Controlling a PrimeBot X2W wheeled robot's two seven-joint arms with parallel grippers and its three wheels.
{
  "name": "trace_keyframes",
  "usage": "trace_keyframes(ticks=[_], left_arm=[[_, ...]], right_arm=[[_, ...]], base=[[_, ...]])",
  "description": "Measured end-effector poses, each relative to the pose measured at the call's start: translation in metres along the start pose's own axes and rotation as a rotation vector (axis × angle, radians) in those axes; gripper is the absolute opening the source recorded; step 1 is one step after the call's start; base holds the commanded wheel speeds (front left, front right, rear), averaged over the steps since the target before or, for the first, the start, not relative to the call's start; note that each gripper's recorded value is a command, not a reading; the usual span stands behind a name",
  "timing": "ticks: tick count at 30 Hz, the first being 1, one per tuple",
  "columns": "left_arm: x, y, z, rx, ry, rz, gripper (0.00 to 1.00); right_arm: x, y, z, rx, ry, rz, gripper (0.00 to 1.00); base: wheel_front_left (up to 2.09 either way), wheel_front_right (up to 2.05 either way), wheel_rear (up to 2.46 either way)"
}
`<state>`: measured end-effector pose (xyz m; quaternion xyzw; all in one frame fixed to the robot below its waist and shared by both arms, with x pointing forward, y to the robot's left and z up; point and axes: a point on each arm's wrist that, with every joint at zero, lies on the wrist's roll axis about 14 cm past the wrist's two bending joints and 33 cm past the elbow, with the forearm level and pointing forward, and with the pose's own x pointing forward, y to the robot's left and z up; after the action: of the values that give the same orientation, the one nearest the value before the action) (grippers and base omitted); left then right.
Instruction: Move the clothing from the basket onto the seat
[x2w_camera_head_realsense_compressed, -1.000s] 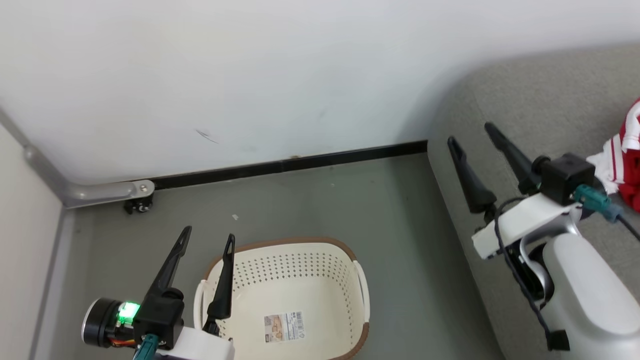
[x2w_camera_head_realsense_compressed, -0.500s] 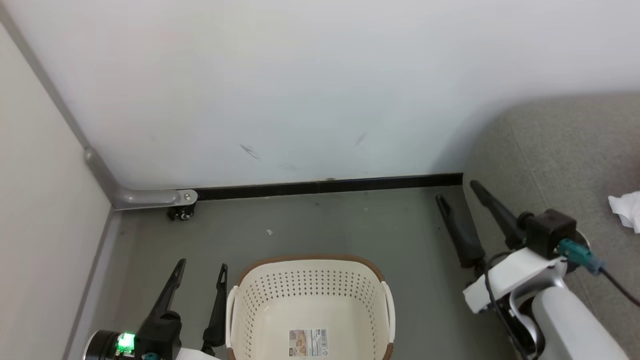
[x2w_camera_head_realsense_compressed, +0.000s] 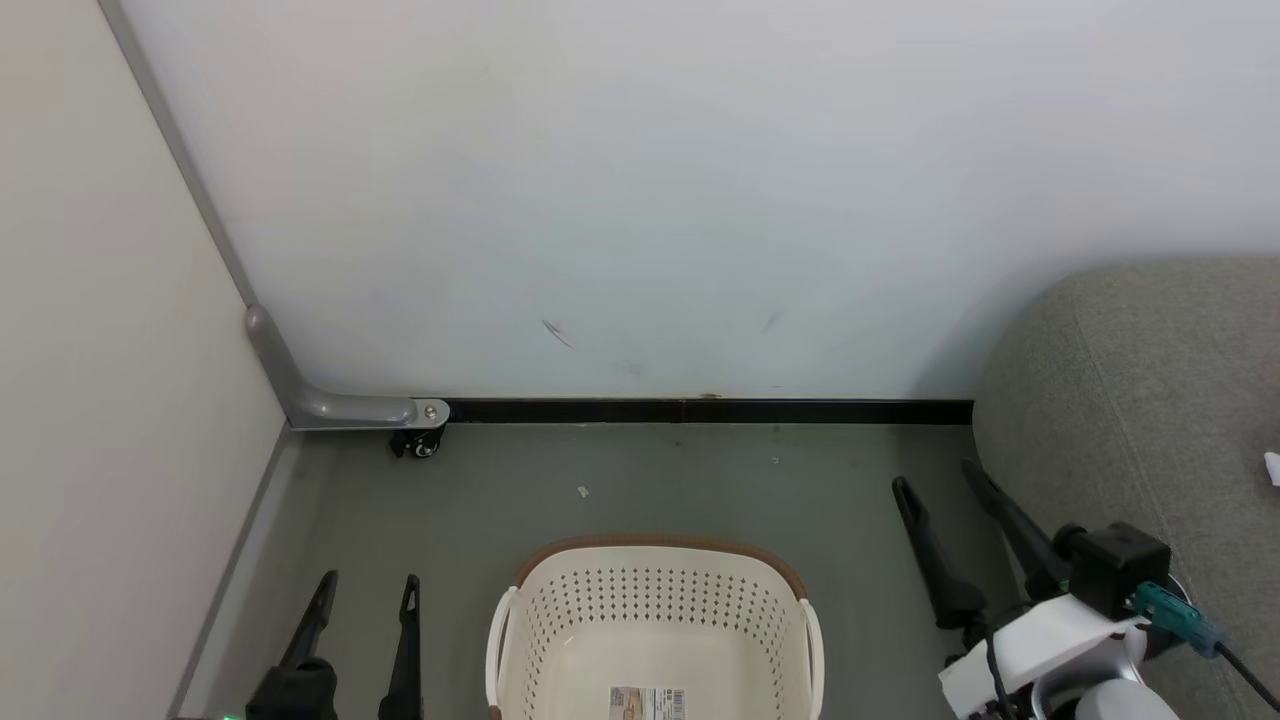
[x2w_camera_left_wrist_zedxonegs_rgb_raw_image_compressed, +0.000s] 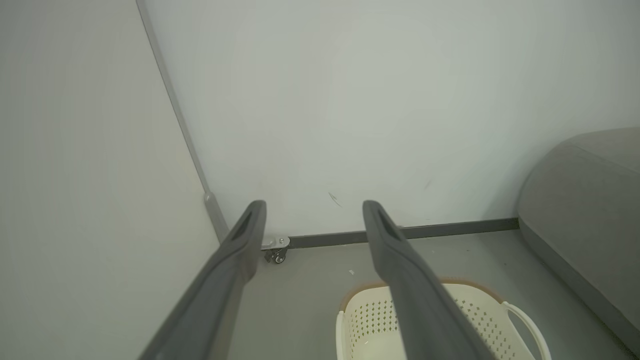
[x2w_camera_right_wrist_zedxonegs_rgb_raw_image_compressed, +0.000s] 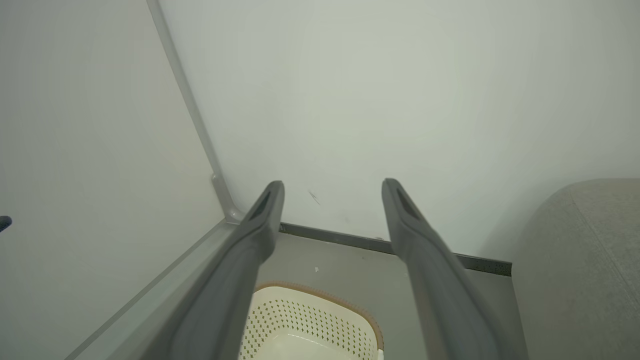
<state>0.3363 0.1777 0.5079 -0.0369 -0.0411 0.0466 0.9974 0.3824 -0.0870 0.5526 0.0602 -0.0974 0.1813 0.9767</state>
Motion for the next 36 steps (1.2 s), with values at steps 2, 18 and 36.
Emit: trace_keyframes(ticks=[2,18,36], left_arm=[[-0.003,0.006,-0.002,-0.008,0.007,0.024,1.00],[-0.027,0.019,-0.027,-0.067,0.088,0.057,1.00],[-0.019,0.009,-0.018,-0.134,0.056,-0.018,1.00]], right_arm=[[-0.005,-0.004,-0.001,0.003,0.002,-0.019,1.00],[-0.038,0.009,-0.018,0.014,0.057,-0.035,1.00],[-0.055,-0.035,-0.012,-0.021,0.048,-0.175,1.00]], base=[[0.00,0.00,0.00],[0.00,0.00,0.00],[0.00,0.00,0.00]])
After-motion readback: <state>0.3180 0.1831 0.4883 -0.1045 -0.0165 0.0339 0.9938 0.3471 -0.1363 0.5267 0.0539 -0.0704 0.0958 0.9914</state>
